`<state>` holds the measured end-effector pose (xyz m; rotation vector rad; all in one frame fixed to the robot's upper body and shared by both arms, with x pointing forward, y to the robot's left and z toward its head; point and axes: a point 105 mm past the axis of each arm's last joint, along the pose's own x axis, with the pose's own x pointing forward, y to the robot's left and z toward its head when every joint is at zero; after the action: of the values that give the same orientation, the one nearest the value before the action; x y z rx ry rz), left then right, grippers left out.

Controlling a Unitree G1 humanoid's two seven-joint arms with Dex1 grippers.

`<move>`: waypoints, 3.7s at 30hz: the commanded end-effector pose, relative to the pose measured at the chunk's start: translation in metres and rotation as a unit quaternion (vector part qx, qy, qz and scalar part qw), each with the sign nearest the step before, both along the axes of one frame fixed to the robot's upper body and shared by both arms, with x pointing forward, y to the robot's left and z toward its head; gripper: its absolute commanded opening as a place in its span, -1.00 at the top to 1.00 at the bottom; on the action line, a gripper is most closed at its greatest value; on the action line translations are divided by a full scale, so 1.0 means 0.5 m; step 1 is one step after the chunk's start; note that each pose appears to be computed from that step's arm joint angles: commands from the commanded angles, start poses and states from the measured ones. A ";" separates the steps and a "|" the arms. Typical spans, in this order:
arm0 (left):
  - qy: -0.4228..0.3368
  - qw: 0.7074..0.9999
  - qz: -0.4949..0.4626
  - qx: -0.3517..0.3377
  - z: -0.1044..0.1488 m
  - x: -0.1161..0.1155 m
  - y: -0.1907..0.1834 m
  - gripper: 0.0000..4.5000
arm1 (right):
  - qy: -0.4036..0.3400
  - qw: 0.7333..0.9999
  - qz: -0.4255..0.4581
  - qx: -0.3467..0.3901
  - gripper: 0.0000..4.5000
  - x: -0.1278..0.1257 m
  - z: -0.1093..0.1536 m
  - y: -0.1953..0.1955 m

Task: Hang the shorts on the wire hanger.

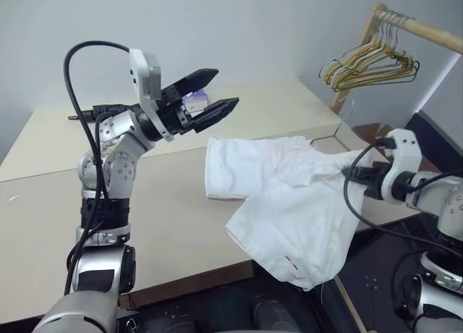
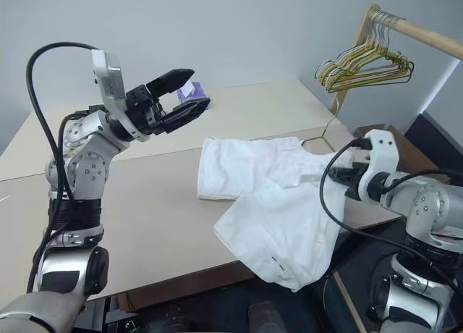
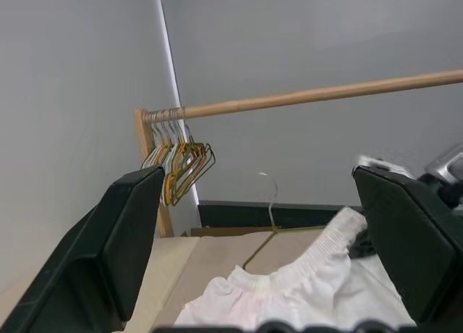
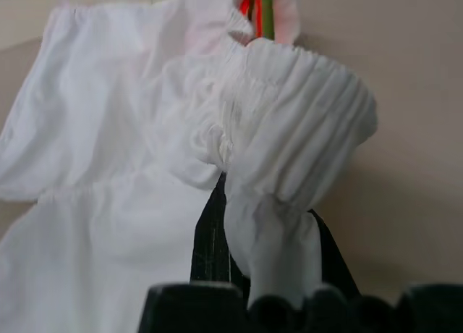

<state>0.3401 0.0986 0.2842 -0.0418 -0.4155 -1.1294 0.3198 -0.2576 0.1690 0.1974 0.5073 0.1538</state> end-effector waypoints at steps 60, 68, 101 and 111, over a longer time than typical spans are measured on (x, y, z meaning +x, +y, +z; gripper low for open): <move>-0.013 0.985 -0.143 -0.097 0.090 -0.067 -0.140 -1.00 | -0.157 0.839 -0.520 -0.038 1.00 -0.035 0.129 -0.314; -0.014 0.986 -0.143 -0.089 0.088 -0.070 -0.137 -1.00 | -0.154 0.842 -0.514 -0.054 0.24 -0.036 0.117 -0.295; 0.011 0.985 0.115 0.130 -0.140 -0.037 0.067 -1.00 | -0.486 0.811 -0.072 -0.317 -0.99 0.036 0.179 0.045; 0.012 0.968 0.163 0.193 -0.183 -0.091 0.131 -1.00 | -0.388 0.814 0.399 -0.167 -0.99 0.059 0.110 0.258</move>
<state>0.3032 0.1620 0.1793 0.2792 -0.1128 -0.8727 0.3556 -0.1424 0.2189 -0.4361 -0.2427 0.7768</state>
